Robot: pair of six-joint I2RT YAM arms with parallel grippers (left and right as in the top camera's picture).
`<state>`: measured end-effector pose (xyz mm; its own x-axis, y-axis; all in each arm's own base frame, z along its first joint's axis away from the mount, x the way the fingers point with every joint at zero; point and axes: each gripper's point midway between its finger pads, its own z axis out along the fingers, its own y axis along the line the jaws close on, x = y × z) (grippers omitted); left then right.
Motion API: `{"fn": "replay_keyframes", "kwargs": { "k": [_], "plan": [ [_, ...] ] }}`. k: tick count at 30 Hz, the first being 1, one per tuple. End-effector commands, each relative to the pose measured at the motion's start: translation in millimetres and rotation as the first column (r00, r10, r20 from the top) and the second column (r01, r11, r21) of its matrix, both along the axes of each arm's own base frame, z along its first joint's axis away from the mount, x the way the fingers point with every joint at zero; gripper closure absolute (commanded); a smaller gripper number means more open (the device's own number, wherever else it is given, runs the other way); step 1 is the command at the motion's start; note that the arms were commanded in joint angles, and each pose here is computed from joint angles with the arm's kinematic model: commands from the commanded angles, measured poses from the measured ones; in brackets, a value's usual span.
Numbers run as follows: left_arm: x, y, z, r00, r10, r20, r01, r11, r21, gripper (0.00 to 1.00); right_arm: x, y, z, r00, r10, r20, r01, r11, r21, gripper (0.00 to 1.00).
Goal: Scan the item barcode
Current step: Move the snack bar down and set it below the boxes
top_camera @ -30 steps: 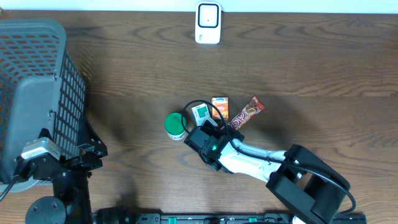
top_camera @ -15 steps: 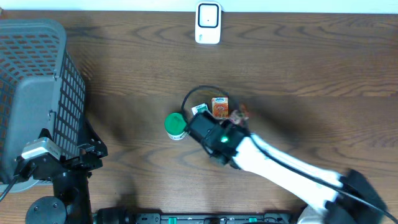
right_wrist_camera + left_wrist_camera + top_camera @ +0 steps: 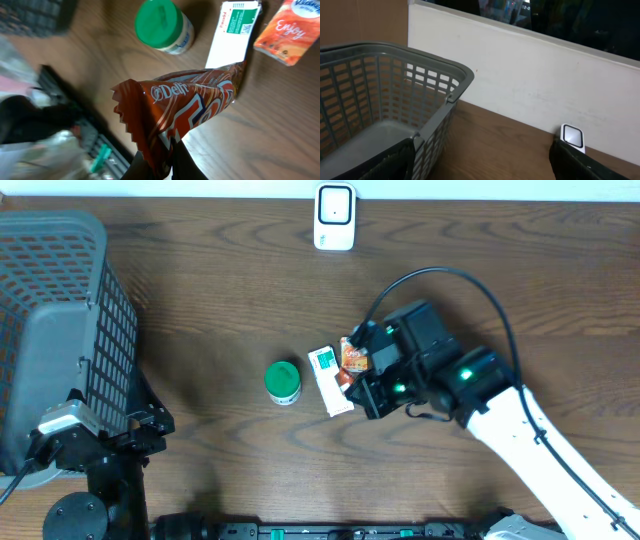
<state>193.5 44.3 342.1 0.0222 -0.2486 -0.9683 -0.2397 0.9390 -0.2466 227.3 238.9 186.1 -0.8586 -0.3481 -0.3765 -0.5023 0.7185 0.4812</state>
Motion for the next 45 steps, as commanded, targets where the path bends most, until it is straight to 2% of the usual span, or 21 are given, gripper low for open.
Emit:
{"fn": "replay_keyframes", "kwargs": {
  "k": [1, 7, 11, 16, 20, 22, 25, 34, 41, 45],
  "plan": [
    [2.3, -0.5, -4.8, 1.000, -0.005, -0.014, 0.005, 1.000, -0.001, 0.14, -0.2, 6.9, 11.1, 0.993, 0.038, -0.110, -0.019, 0.986, 0.166, 0.99],
    [5.0, -0.1, 4.8, 0.999, -0.005, 0.033, 0.005, 1.000, 0.017, 0.14, 9.5, 6.9, 5.4, 0.983, 0.110, -0.145, -0.068, 0.961, 0.267, 0.99],
    [10.9, 0.4, 3.6, 0.998, -0.006, 0.058, 0.005, 1.000, 0.021, 0.14, 16.0, 4.9, -6.6, 0.979, 0.128, -0.157, -0.082, 0.959, 0.272, 0.99],
    [25.3, 2.1, -25.3, 1.000, -0.007, 0.023, 0.007, 1.000, 0.016, 0.14, 18.5, 5.2, -9.1, 0.976, 0.177, -0.125, -0.133, 0.944, 0.302, 0.99],
    [39.3, -8.6, -52.4, 0.997, -0.079, -0.003, 0.079, 0.997, 0.009, 0.14, 22.0, 1.8, -7.5, 0.977, 0.169, -0.127, -0.121, 0.939, 0.320, 0.99],
    [45.8, -14.9, -68.2, 0.993, -0.120, -0.017, 0.120, 0.993, 0.000, 0.14, 19.8, 7.9, 5.3, 0.969, 0.208, -0.130, -0.133, 0.890, 0.436, 0.99],
    [48.1, -14.7, -79.7, 0.992, -0.121, -0.038, 0.120, 0.993, -0.005, 0.14, 21.3, 11.7, 8.8, 0.965, 0.233, -0.116, -0.143, 0.847, 0.512, 0.99],
    [48.4, -14.7, -81.8, 0.992, -0.121, -0.043, 0.121, 0.993, -0.006, 0.14, 33.0, -3.7, -43.8, 0.958, 0.154, -0.240, -0.024, 0.882, 0.471, 0.99],
    [48.2, -14.7, -84.0, 0.991, -0.121, -0.052, 0.121, 0.993, -0.009, 0.14, 46.7, -18.7, -59.5, 0.962, 0.116, -0.245, 0.011, 0.886, 0.463, 0.99],
    [48.0, -14.7, -86.1, 0.991, -0.121, -0.060, 0.121, 0.993, -0.011, 0.14, 54.8, -32.3, -75.2, 0.966, 0.057, -0.253, 0.048, 0.919, 0.391, 0.99]
  ]
}}
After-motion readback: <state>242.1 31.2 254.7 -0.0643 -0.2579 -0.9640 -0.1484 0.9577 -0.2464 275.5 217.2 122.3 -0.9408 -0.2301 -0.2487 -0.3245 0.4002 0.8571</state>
